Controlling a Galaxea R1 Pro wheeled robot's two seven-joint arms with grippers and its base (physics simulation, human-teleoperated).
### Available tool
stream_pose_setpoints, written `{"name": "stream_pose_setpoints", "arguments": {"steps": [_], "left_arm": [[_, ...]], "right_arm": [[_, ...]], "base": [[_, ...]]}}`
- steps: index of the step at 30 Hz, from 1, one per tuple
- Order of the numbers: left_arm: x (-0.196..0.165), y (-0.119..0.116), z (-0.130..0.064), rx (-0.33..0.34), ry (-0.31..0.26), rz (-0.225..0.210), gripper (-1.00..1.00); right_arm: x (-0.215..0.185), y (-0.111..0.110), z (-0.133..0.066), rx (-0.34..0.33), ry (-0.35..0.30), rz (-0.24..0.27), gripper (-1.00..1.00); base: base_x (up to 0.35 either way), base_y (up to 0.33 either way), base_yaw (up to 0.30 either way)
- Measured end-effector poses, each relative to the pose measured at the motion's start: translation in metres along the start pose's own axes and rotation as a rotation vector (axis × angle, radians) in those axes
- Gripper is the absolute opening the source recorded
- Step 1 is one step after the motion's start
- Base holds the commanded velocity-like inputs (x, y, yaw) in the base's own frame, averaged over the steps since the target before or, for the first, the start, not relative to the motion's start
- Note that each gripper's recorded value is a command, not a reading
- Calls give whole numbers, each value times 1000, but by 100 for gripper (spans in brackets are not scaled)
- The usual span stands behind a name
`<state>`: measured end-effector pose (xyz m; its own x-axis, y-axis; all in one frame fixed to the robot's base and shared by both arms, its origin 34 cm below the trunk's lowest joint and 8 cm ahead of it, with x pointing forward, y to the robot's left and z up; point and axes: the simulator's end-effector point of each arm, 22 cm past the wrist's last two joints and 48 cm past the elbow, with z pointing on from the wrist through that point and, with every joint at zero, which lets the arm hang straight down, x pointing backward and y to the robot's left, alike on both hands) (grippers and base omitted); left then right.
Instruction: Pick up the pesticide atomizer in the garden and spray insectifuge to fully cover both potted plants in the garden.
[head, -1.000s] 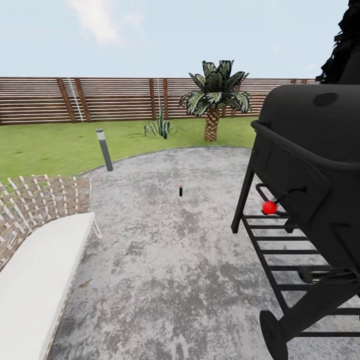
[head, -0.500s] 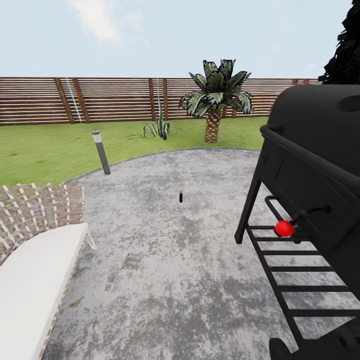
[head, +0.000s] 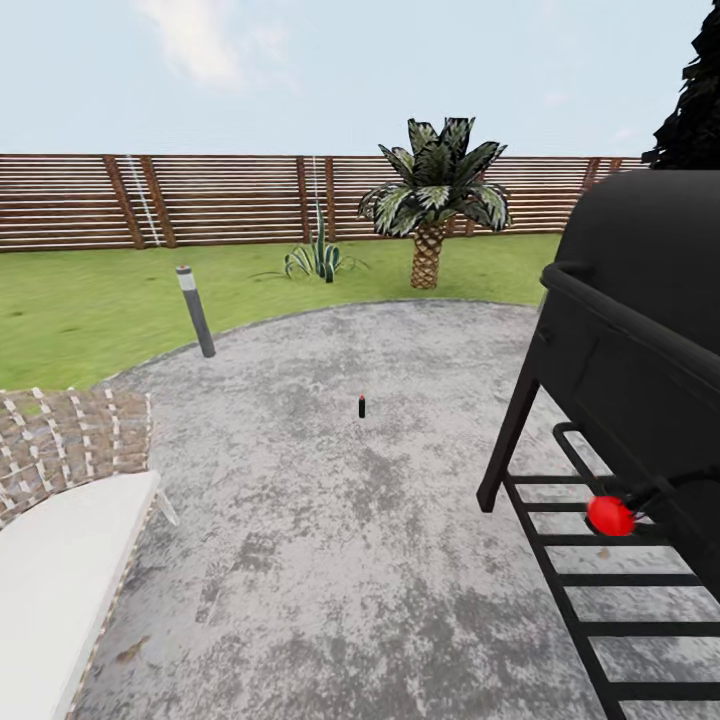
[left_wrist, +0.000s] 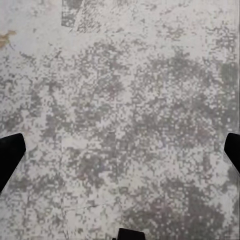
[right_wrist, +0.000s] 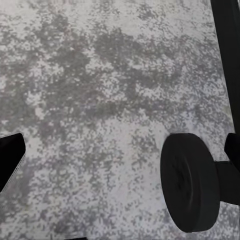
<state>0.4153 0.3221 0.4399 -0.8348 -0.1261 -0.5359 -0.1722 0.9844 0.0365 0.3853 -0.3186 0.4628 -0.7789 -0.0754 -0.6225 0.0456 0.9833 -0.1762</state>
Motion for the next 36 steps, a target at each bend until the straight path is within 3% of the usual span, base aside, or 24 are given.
{"name": "stream_pose_setpoints", "arguments": {"steps": [36], "left_arm": [[0,0,0,0,0,1,100]], "right_arm": [[0,0,0,0,-1,1,100]], "base": [[338,0,0]]}}
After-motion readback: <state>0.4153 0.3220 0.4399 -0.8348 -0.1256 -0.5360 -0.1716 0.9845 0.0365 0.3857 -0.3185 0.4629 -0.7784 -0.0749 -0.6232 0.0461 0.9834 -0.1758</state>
